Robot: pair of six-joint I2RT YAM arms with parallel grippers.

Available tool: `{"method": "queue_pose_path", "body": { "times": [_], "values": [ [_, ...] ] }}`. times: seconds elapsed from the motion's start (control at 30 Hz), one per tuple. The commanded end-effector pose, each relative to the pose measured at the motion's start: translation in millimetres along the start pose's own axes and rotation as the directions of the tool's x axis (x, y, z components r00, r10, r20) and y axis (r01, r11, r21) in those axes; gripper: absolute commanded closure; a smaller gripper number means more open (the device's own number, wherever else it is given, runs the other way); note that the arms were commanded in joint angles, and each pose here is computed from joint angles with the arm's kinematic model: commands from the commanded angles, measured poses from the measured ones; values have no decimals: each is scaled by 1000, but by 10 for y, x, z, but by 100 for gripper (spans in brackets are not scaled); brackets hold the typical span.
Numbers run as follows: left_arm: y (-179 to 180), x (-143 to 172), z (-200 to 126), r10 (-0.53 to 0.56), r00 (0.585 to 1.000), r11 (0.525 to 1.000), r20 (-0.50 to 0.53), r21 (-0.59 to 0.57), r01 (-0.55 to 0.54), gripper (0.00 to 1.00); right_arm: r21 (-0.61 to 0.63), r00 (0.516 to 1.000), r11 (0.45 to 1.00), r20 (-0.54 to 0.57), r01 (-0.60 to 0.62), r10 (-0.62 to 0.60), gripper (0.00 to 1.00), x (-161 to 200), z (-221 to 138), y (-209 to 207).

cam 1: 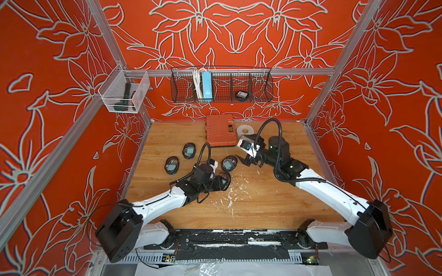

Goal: Pack away charging kits
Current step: Place the storage bag at the center of the board.

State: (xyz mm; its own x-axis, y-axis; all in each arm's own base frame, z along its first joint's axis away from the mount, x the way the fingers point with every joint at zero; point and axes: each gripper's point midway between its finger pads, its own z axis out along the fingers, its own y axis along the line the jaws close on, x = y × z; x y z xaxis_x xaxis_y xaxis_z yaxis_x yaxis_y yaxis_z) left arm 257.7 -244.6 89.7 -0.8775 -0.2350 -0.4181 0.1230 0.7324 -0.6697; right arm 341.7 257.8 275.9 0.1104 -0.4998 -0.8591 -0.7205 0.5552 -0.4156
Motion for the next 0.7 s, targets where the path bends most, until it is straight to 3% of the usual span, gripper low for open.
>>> {"method": "queue_pose_path", "body": {
  "times": [0.0,0.1,0.17,0.27,0.3,0.37,0.4,0.47,0.53,0.6,0.67],
  "values": [
    [-372,-376,79,-113,982,978,149,194,83,100,82,890,896,-111,-435,442,2,520,-63,-229],
    [-105,-282,186,-175,972,979,156,136,154,100,87,861,870,-124,-485,493,2,667,-124,-144],
    [34,-194,199,-226,962,970,156,127,207,99,216,829,824,-94,-524,552,2,850,-208,-257],
    [187,-37,297,-271,955,961,117,88,262,61,391,841,793,-82,-467,535,2,1217,-373,-375],
    [257,28,334,-283,953,959,105,58,279,51,464,839,779,-124,-422,529,2,1411,-474,-399],
    [379,69,351,-295,949,955,113,-9,298,40,643,837,692,-141,-328,529,2,1646,-766,-588],
    [457,69,328,-296,947,951,128,-55,305,3,683,855,678,-151,-273,496,2,1680,-884,-639],
    [589,14,235,-283,943,940,176,-143,309,1,736,877,651,-176,-185,448,2,1800,-1049,-699],
    [715,-66,96,-268,937,923,225,-217,317,1,770,868,622,-208,-139,451,2,2049,-1171,-765],
    [866,-234,-112,-262,918,901,297,-266,343,1,806,823,559,-176,-194,539,2,2361,-1256,-834],
    [1030,-460,-353,-240,898,882,369,-303,361,1,753,810,577,-101,-317,578,2,2566,-1096,-758]
  ]
}}
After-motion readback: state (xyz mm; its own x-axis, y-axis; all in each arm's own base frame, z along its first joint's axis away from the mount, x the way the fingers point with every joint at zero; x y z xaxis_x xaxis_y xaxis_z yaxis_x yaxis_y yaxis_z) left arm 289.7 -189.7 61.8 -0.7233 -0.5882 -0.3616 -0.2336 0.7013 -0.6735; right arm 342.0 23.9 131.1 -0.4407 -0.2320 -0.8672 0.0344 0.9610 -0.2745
